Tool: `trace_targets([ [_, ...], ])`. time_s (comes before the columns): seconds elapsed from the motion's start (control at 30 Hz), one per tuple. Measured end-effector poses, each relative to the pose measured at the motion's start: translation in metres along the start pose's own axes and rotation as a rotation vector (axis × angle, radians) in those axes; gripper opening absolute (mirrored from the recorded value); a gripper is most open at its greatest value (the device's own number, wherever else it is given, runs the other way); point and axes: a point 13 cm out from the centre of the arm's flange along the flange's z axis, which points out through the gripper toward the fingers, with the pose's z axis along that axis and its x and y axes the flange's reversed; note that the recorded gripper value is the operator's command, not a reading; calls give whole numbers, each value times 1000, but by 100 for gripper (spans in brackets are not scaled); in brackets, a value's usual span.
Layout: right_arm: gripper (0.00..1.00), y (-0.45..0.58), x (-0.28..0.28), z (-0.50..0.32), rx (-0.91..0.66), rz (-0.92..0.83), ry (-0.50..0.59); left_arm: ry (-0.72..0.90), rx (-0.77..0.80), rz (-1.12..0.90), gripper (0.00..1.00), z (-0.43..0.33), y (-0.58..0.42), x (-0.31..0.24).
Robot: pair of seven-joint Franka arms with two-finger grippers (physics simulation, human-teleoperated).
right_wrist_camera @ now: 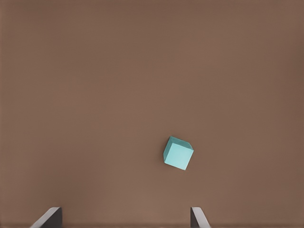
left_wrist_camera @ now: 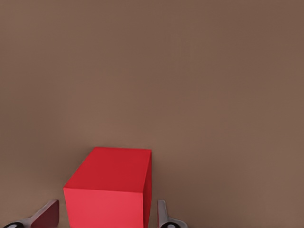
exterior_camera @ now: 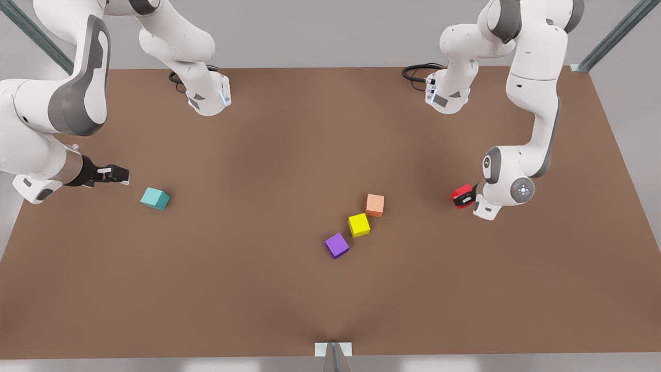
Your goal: Pick up red wooden cube and pass to hand red wooden cube and place in blue wooden cube
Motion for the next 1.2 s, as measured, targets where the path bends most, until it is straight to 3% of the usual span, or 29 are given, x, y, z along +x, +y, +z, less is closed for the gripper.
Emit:
trace_targets([
  [0.33,100,0,0,0,0,-4,1,-8,-2,-50,100,25,-2,-8],
  [0.43,100,0,0,0,0,-5,1,-14,-1,-58,71,27,-4,-10],
  [0.57,100,0,0,1,0,-6,2,-31,9,-68,68,23,-11,-13],
  [0.67,100,1,0,1,-3,-6,2,-77,86,-51,68,-21,-59,-31],
  [0.73,100,4,-3,7,-17,-9,11,-117,236,-85,68,-117,-109,-64],
  [0.83,100,30,-52,73,-169,-62,89,-10,463,-50,68,-200,-210,-50],
  [0.93,100,99,-85,135,-474,-140,155,196,670,152,68,-242,-363,32],
  [1.0,100,146,-96,165,-689,-199,183,327,752,235,68,-251,-412,78],
  [1.2,100,218,-116,175,-1040,-447,51,543,836,312,68,-223,-454,133],
])
